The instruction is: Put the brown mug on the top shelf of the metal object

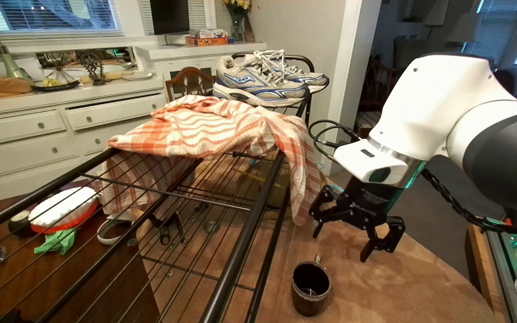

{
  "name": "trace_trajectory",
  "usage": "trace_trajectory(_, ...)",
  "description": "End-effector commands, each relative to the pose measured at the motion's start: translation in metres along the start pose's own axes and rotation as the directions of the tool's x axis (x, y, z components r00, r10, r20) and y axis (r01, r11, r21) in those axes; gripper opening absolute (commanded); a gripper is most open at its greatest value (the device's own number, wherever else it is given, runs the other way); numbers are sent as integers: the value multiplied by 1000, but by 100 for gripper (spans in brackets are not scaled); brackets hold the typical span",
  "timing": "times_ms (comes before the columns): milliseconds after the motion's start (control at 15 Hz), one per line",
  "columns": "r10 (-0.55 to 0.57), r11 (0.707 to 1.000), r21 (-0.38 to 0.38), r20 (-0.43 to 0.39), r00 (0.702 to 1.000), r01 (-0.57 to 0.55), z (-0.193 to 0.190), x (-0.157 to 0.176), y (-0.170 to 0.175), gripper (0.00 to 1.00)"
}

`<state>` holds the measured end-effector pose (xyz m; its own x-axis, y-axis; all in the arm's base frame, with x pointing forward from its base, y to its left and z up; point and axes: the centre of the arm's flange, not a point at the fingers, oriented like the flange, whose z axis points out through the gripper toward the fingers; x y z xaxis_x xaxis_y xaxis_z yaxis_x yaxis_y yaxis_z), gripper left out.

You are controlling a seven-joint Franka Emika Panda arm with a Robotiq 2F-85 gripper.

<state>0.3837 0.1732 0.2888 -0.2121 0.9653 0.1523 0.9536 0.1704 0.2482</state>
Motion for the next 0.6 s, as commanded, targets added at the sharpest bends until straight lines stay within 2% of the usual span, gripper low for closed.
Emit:
trace_trajectory(0,-91,996,9,-14,996,91,19,-7,7,100)
trace_trajectory(200,-127,992,26,17,992,127,29,-6,8,100)
trace_trajectory(533,-119,992,56,49,992,116,49,-5,9,100)
